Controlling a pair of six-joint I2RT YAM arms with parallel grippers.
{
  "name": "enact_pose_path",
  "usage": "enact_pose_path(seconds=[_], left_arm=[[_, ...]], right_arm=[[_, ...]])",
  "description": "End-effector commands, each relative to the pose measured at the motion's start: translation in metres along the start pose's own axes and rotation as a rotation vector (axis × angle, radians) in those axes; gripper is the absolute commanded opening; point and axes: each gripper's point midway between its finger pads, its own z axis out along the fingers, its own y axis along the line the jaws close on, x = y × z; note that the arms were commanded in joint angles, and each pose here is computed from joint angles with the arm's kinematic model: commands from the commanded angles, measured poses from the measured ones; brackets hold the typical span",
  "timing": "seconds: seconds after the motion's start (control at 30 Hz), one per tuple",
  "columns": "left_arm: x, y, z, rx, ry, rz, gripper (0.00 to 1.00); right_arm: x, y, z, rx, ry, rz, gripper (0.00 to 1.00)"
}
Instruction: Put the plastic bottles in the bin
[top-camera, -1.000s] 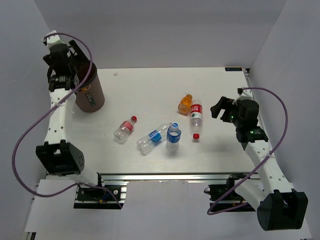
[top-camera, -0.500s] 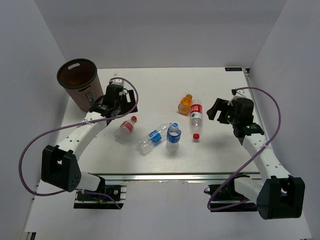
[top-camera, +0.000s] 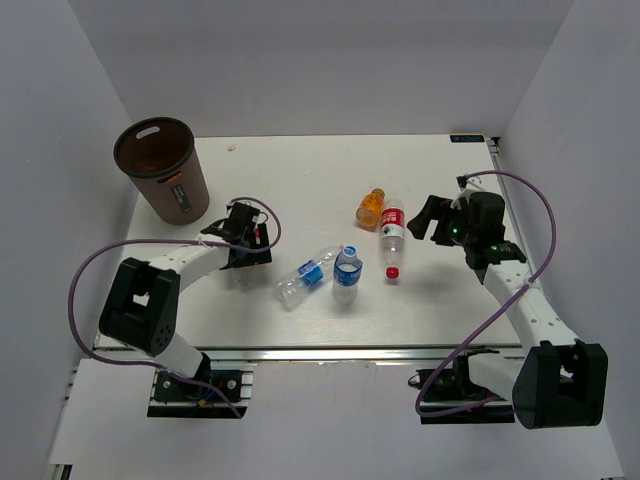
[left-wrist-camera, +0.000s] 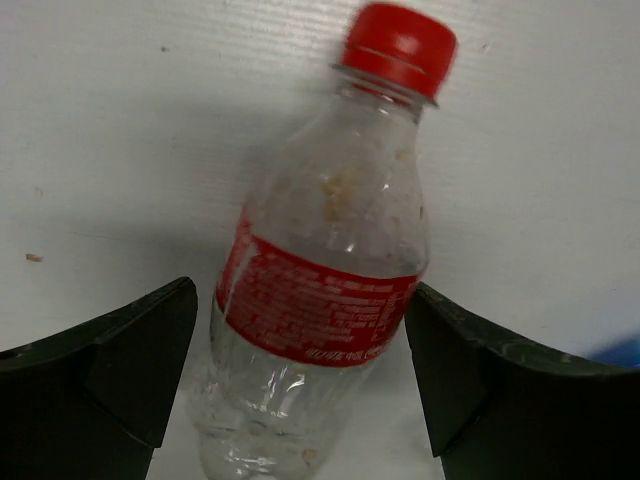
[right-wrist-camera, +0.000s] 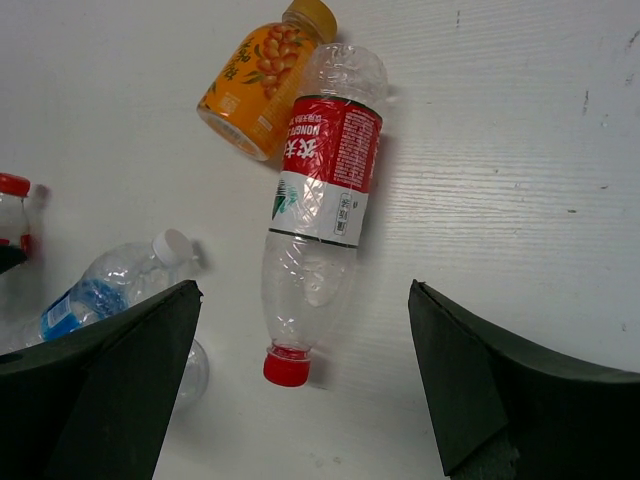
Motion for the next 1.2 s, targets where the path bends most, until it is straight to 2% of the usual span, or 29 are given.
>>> enact_pose_path(seconds=[0.0,0.07,0.13,0.23,0.4,0.47,0.57,0.67,0.7,0.77,0.83,0.93,1.03,1.1,1.13,1.17], left_arm=[[-0.001,-0.008,0.007,0.040,-0.017,0.021,0.92],[-0.001,-0.010,0.010,0.049,-0.017,0.025,0.79],[-0.009,-0.010,0.010,0.037,-0.038,0.021,0.59],[-0.033,-0.012,-0.001,0.022,-0.092,0.012,0.42],[-0.105,-0.005,-0.039,-0.073,-0.258,-0.007,0.34],[-0.157,-0.003,-0.074,-0.103,-0.404,-0.012,0.31],[-0.225,0.013,-0.128,-0.158,-0.606,-0.052,0.31],[-0.285,0.048,-0.178,-0.190,-0.765,-0.139,0.30],[-0.299,0.074,-0.187,-0.228,-0.805,-0.181,0.31],[-0.326,0.098,-0.212,-0.241,-0.897,-0.247,0.35],[-0.340,0.124,-0.213,-0.274,-0.922,-0.262,0.35],[-0.350,0.135,-0.202,-0.311,-0.930,-0.236,0.40],[-0.356,0.144,-0.181,-0.352,-0.892,-0.225,0.40],[-0.360,0.152,-0.175,-0.399,-0.887,-0.240,0.42],[-0.360,0.169,-0.160,-0.436,-0.862,-0.256,0.52],[-0.362,0.172,-0.154,-0.437,-0.853,-0.255,0.54]], right_arm=[[-0.022,0.013,-0.005,-0.053,-0.053,-0.031,0.89],[-0.022,0.014,-0.006,-0.055,-0.055,-0.028,0.89],[-0.022,0.015,-0.006,-0.059,-0.054,-0.027,0.89],[-0.022,0.017,-0.008,-0.070,-0.056,-0.029,0.89],[-0.024,0.021,-0.010,-0.088,-0.069,-0.038,0.89],[-0.028,0.024,-0.011,-0.105,-0.088,-0.051,0.89],[-0.027,0.032,-0.012,-0.157,-0.101,-0.073,0.89],[-0.031,0.034,-0.015,-0.164,-0.118,-0.090,0.89],[-0.030,0.033,-0.015,-0.160,-0.118,-0.090,0.89],[-0.031,0.031,-0.015,-0.149,-0.126,-0.092,0.89],[-0.030,0.029,-0.015,-0.139,-0.120,-0.091,0.89],[-0.031,0.029,-0.015,-0.131,-0.117,-0.094,0.89],[-0.031,0.030,-0.016,-0.142,-0.117,-0.105,0.89],[-0.027,0.046,-0.021,-0.234,-0.098,-0.141,0.89],[-0.027,0.057,-0.026,-0.302,-0.102,-0.197,0.89],[-0.022,0.075,-0.032,-0.401,-0.092,-0.232,0.89]])
